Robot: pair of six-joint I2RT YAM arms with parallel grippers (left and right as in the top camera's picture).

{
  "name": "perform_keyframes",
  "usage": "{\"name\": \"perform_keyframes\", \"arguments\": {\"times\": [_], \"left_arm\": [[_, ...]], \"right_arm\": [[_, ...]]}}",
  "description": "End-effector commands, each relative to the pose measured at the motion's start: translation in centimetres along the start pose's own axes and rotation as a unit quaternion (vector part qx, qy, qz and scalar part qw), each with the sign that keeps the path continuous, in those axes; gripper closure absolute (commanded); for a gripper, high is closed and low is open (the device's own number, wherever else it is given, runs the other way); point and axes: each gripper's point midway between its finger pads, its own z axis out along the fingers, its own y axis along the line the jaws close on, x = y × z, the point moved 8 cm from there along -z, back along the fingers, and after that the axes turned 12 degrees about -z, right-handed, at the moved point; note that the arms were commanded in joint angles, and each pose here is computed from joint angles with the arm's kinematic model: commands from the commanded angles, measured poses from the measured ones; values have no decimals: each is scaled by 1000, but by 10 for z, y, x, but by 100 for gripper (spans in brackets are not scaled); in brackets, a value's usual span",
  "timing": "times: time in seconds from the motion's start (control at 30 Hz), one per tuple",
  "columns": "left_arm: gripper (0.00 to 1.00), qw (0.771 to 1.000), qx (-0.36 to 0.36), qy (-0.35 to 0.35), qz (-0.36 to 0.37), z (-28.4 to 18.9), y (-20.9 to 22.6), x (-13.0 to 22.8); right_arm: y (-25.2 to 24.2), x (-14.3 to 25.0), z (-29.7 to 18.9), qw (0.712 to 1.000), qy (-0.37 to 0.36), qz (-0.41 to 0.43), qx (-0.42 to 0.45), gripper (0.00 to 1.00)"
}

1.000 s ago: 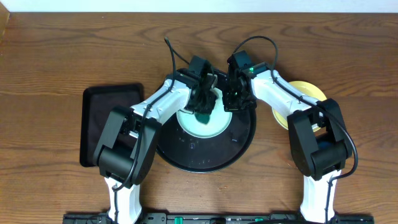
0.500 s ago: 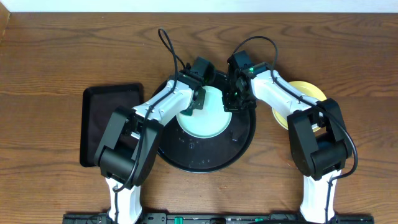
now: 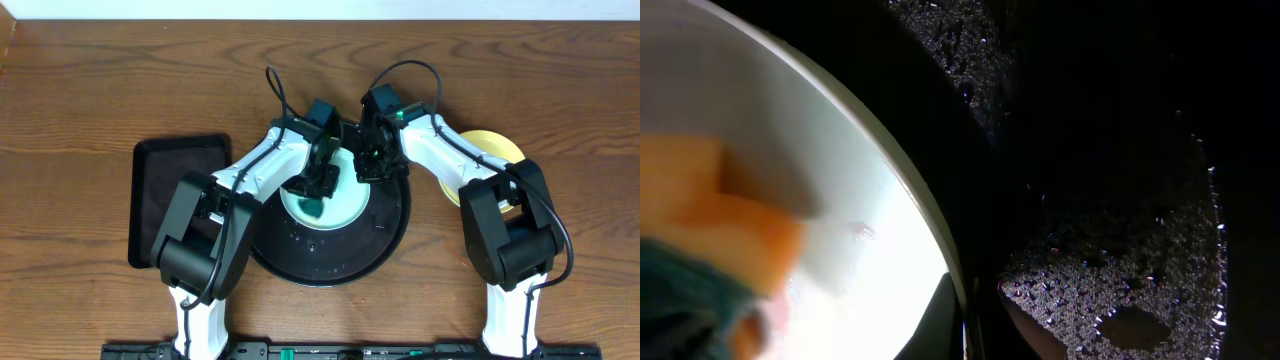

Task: Clean dirty plates on tray and stack at the side
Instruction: 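Scrub the green plate with the sponge while the right gripper holds it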

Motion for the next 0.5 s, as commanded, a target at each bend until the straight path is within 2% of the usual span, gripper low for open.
{"name": "perform_keyframes", "arguments": {"times": [0.0,0.17,0.3,0.47], "left_arm": [[92,999,46,5,20,12,-7,-1],[92,997,22,-72,31,10,-7,-24],[92,990,-75,-120,2,6,14,-35],[93,973,-179,-128,-74,-19,47,-42]], "right_arm": [[-2,13,17,999,34,-1,10,99],[-2,13,17,999,34,-1,10,99],[-3,13,17,999,34,0,10,99],[-2,13,17,999,34,-1,10,99]]}}
